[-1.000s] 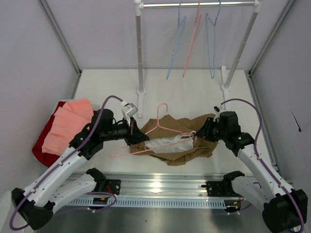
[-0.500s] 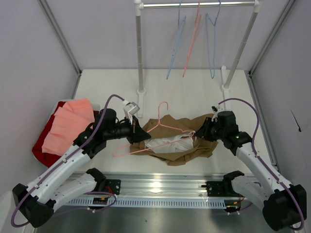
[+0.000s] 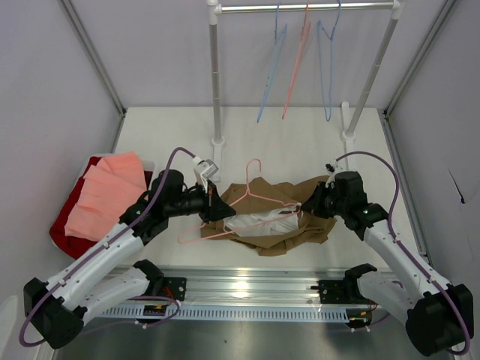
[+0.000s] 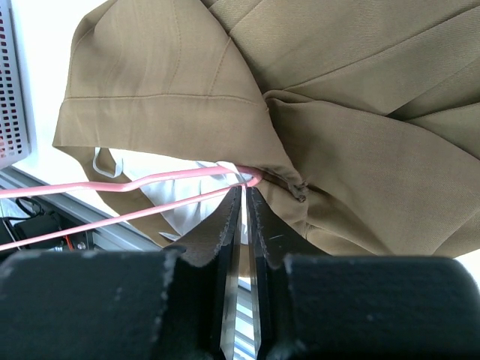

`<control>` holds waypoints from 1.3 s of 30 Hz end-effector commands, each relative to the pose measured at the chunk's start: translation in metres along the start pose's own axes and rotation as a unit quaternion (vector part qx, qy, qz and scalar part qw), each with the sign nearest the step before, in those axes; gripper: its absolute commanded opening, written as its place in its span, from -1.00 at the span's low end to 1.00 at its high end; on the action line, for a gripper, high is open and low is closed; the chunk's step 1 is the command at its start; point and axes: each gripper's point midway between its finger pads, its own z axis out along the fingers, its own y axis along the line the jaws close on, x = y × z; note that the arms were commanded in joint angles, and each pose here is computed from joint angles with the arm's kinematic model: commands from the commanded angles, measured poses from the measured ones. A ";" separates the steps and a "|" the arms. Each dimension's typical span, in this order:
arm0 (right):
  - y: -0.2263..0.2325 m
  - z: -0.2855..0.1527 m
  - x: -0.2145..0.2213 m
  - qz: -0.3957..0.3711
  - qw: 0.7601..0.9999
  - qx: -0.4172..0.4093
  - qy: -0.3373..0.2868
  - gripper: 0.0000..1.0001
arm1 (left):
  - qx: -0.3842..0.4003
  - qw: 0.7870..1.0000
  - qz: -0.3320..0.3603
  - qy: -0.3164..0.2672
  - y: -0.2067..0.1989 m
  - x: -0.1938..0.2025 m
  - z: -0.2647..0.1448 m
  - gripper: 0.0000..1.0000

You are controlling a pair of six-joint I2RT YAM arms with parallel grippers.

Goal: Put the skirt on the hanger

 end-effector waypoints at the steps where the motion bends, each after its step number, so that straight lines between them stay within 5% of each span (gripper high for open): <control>1: 0.009 -0.004 -0.012 -0.013 1.000 -0.014 -0.022 -0.76 | 0.030 0.999 0.002 -0.022 -0.011 -0.011 0.005 -1.00; 39: 0.001 -0.012 -0.002 -0.018 1.000 0.008 -0.017 -0.78 | 0.073 0.995 -0.064 -0.004 -0.015 0.012 0.090 -1.00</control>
